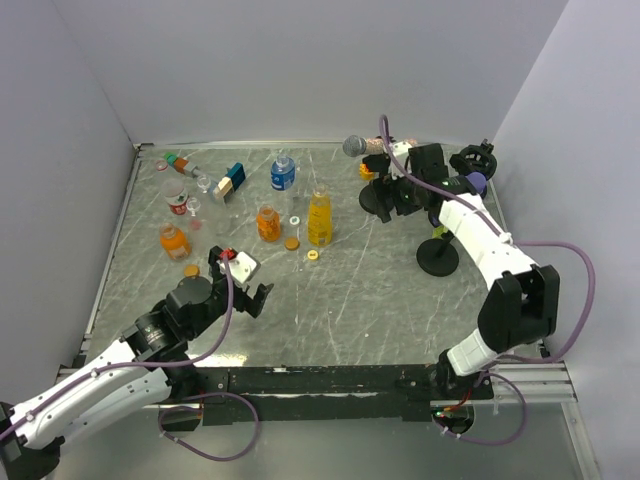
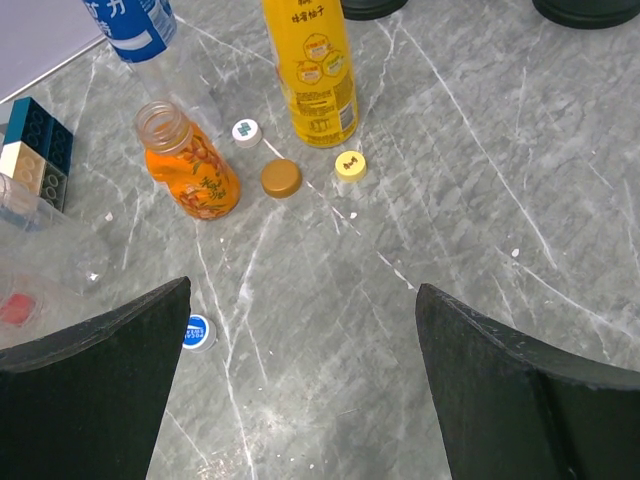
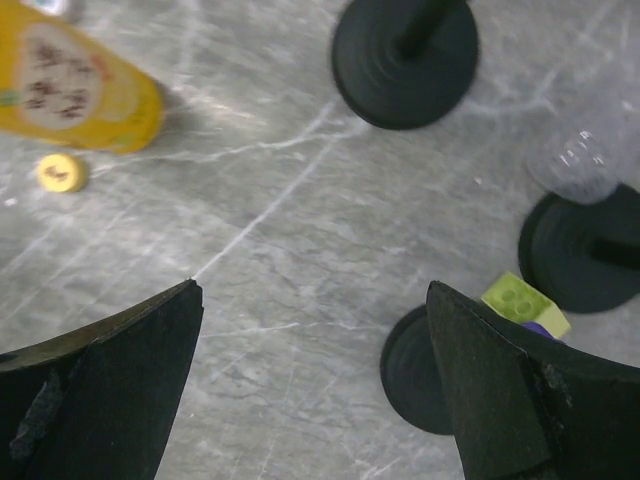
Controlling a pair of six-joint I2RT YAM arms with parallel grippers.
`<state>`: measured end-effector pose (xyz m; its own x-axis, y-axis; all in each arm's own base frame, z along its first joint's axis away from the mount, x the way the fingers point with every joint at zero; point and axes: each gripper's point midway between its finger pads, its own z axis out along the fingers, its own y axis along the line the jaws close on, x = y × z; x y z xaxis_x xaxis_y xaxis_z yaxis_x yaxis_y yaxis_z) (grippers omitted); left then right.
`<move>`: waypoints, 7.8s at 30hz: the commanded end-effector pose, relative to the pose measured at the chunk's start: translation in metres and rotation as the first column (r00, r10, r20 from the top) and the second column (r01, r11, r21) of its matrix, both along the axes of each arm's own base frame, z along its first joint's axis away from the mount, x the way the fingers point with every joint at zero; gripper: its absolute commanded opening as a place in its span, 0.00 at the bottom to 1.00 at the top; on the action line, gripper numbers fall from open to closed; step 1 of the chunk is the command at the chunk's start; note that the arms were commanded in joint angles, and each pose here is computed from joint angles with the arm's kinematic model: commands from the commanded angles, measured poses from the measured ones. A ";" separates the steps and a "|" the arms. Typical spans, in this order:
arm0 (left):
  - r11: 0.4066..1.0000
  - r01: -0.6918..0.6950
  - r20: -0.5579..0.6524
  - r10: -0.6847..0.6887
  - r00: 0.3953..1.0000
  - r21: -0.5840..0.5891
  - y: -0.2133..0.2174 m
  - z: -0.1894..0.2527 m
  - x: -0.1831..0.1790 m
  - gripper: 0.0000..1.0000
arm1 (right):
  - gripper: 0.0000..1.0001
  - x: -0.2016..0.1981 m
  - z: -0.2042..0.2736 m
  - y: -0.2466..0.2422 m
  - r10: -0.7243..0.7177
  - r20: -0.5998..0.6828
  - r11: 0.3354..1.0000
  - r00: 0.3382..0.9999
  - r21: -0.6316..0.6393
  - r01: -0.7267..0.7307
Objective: Unscrew the bottle caps
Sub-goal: Pick up the plastic bottle from the center of the board, then unscrew the bottle cap from the plastic bottle.
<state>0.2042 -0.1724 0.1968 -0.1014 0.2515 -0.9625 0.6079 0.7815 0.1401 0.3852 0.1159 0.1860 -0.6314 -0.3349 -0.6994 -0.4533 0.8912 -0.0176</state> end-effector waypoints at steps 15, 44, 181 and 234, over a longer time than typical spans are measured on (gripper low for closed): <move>1.000 -0.005 0.021 0.005 1.000 -0.030 0.001 0.017 0.005 0.97 | 0.98 0.089 -0.024 -0.086 -0.556 0.152 0.796 0.817 -0.187 0.576; 1.000 -0.012 0.002 0.012 1.000 -0.006 0.001 0.008 0.011 0.97 | 0.98 0.158 -0.083 -0.140 -0.669 0.112 0.704 0.735 -0.224 0.675; 0.534 0.270 -0.263 -0.720 0.642 -0.801 -0.102 0.084 -0.069 0.74 | 0.17 -0.252 0.041 0.065 0.875 0.296 0.396 0.384 0.021 -0.918; 0.663 0.305 -0.241 -0.599 0.764 -0.684 -0.104 0.093 -0.041 0.07 | 0.35 -0.234 0.028 0.152 0.915 -0.012 0.388 0.404 0.303 -0.870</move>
